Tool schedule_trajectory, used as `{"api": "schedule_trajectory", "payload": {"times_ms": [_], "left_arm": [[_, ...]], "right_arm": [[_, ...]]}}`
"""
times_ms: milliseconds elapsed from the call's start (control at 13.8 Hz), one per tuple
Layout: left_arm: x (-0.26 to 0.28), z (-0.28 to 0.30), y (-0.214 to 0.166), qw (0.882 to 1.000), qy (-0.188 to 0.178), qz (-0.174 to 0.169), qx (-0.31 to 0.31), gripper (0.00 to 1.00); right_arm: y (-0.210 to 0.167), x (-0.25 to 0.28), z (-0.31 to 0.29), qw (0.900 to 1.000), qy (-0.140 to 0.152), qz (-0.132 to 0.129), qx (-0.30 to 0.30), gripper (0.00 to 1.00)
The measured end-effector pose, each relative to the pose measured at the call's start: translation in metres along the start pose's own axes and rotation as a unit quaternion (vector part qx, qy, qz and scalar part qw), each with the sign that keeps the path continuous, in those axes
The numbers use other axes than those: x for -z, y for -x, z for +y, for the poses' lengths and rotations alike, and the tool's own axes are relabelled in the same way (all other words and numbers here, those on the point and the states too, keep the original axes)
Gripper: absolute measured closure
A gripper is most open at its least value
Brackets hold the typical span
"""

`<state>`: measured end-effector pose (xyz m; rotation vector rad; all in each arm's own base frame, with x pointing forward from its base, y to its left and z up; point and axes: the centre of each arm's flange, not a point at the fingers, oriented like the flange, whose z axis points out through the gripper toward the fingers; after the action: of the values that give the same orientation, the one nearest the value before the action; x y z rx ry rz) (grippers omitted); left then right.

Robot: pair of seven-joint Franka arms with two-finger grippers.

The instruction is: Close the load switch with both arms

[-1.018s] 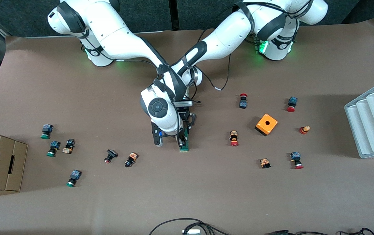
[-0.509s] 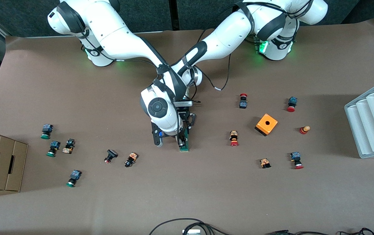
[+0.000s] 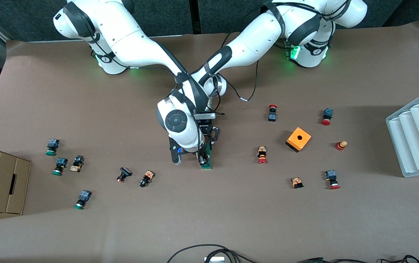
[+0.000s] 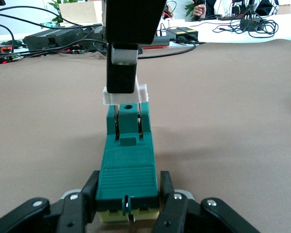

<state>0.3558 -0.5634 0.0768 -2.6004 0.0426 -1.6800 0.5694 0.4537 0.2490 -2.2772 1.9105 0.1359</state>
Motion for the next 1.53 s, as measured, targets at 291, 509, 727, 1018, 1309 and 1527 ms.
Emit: {"api": "schedule_trajectory", "payload": {"times_ms": [291, 509, 727, 1018, 1309, 1527], "left_arm": [[0.0, 0.0, 0.0, 1.0, 0.0, 0.0, 0.0, 0.46], [0.0, 0.0, 0.0, 1.0, 0.0, 0.0, 0.0, 0.46], [0.0, 0.0, 0.0, 1.0, 0.0, 0.0, 0.0, 0.46], [0.0, 0.0, 0.0, 1.0, 0.0, 0.0, 0.0, 0.46], [0.0, 0.0, 0.0, 1.0, 0.0, 0.0, 0.0, 0.46], [0.0, 0.0, 0.0, 1.0, 0.0, 0.0, 0.0, 0.46]], "right_arm": [[-0.002, 0.001, -0.002, 1.0, -0.001, 0.0, -0.002, 0.84], [-0.003, 0.002, -0.003, 1.0, -0.002, -0.001, -0.002, 0.84], [-0.005, 0.004, -0.008, 1.0, -0.006, -0.002, -0.005, 0.84], [-0.006, 0.004, -0.012, 1.0, -0.009, -0.003, -0.006, 0.84], [-0.006, 0.003, -0.013, 1.0, -0.01, -0.003, -0.006, 0.84], [-0.006, 0.002, -0.014, 1.0, -0.011, -0.003, -0.006, 0.84]]}}
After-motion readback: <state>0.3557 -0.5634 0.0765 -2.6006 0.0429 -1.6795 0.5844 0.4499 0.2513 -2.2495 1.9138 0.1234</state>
